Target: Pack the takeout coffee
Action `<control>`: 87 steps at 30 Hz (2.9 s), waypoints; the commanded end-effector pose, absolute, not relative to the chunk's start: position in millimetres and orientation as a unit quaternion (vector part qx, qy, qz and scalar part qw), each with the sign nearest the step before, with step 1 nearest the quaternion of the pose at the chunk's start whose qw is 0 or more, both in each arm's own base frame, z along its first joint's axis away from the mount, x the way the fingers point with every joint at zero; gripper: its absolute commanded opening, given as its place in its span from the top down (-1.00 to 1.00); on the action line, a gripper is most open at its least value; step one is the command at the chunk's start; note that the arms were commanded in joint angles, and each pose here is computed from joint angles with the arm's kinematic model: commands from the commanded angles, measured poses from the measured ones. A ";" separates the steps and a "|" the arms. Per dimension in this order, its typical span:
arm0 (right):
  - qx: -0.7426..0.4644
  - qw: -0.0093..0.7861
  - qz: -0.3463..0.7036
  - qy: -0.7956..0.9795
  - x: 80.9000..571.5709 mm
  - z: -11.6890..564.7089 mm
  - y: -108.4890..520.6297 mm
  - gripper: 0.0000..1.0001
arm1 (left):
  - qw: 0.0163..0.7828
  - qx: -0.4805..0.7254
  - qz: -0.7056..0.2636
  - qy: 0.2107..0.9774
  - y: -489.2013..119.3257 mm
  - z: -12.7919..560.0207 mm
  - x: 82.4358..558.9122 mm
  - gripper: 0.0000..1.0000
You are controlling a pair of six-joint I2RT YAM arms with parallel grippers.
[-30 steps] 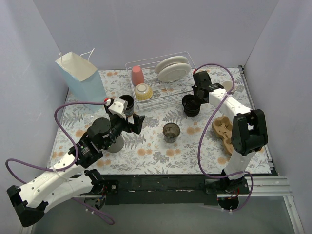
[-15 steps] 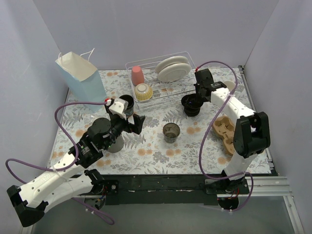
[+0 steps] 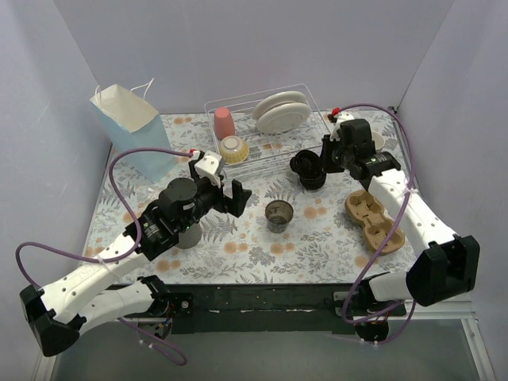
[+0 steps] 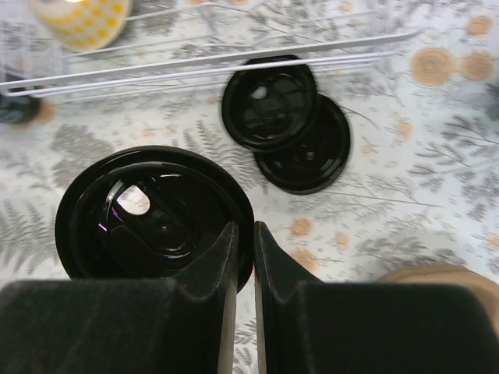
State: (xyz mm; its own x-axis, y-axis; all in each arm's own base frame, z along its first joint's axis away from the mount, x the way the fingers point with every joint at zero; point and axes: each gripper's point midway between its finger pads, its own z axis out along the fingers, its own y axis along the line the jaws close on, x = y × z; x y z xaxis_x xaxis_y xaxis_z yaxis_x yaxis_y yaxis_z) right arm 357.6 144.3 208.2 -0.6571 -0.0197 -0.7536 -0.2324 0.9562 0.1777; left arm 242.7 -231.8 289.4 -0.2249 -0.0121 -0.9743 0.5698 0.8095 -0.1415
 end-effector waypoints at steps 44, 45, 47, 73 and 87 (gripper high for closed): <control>-0.233 0.412 0.623 0.623 186.2 348.3 240.3 0.75 | 0.513 0.185 -0.561 0.622 -309.3 408.5 182.2 -0.36; -0.240 0.424 0.619 0.616 187.5 349.6 240.2 0.75 | 0.493 0.174 -0.573 0.631 -309.8 406.1 178.6 -0.36; -0.258 0.453 0.604 0.602 189.5 351.9 238.7 0.75 | 0.447 0.126 -0.603 0.649 -309.2 403.1 172.7 -0.43; -0.323 0.551 0.564 0.524 182.9 360.9 233.0 0.76 | 0.227 -0.031 -0.766 0.601 -320.1 401.1 148.1 -0.08; -0.319 0.545 0.567 0.529 182.3 354.7 233.0 0.76 | 0.205 -0.016 -0.783 0.587 -329.7 395.3 146.8 0.25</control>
State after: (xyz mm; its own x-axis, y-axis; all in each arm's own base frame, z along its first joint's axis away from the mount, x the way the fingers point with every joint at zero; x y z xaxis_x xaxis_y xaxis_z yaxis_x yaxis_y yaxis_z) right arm 187.4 235.3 346.6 -0.2542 0.2615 -0.9311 -0.9401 0.1594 0.3014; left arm 155.4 -335.4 376.9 -0.8825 -0.3641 -0.2976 0.3656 -0.1332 -0.9212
